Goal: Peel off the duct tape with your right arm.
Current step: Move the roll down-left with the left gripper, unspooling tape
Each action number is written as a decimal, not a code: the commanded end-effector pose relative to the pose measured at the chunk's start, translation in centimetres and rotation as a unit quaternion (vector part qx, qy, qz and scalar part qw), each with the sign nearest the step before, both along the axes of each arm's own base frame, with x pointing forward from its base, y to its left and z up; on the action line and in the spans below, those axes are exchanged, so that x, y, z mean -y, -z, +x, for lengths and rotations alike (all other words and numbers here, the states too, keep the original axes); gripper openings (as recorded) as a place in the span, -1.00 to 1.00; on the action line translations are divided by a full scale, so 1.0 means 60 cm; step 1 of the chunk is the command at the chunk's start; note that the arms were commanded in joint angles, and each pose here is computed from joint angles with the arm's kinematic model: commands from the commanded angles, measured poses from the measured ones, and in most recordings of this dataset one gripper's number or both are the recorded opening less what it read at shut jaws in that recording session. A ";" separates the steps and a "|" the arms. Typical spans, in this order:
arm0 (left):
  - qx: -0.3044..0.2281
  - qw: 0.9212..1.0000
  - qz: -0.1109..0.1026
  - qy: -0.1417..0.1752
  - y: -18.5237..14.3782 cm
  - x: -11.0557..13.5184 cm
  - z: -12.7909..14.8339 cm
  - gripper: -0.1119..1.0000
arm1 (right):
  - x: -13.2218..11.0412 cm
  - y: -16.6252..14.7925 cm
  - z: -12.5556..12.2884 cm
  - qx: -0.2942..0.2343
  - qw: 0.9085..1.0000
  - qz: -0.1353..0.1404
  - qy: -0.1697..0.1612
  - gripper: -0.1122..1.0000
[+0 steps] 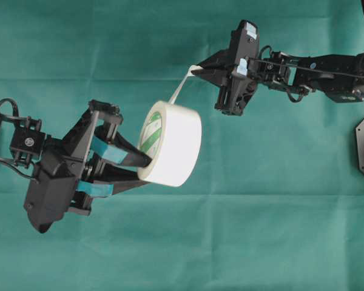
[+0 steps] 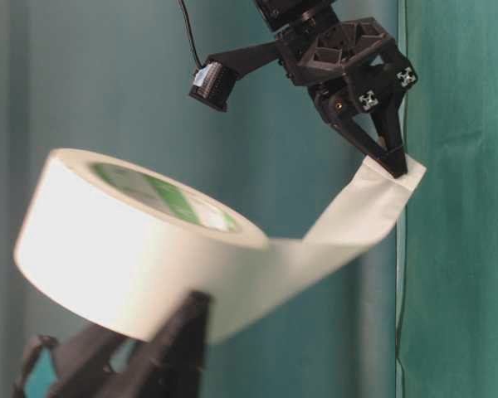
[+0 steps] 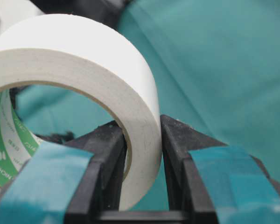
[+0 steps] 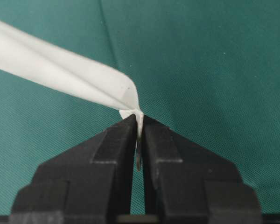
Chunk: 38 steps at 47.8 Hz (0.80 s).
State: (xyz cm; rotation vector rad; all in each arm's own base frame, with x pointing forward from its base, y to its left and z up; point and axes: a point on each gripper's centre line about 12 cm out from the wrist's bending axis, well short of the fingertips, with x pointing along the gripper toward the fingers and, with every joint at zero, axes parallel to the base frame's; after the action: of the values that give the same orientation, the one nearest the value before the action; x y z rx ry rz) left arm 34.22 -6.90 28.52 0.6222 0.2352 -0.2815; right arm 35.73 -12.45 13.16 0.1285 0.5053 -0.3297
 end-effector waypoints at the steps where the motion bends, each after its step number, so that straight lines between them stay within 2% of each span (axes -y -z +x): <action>1: 0.008 1.000 0.000 0.009 -0.027 0.008 -0.005 -0.43 | 0.008 -0.022 0.003 0.017 1.000 -0.006 0.005 -0.95; 14: -0.025 0.999 0.008 0.026 -0.016 0.027 -0.013 -0.43 | 0.013 -0.020 0.000 0.010 1.000 -0.002 0.010 -0.95; 23: -0.024 0.999 0.008 0.045 -0.018 0.047 -0.018 -0.43 | 0.024 -0.012 0.004 -0.007 1.000 0.005 0.019 -0.95; 38: -0.033 0.997 0.006 0.066 -0.014 0.072 -0.026 -0.43 | 0.036 -0.015 0.021 -0.004 1.000 0.005 0.023 -0.95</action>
State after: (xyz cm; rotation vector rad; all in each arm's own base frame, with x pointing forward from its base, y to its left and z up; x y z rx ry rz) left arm 32.99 -9.63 27.12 0.6519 0.3313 -0.4022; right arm 37.11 -13.02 13.37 0.1383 0.5302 -0.3340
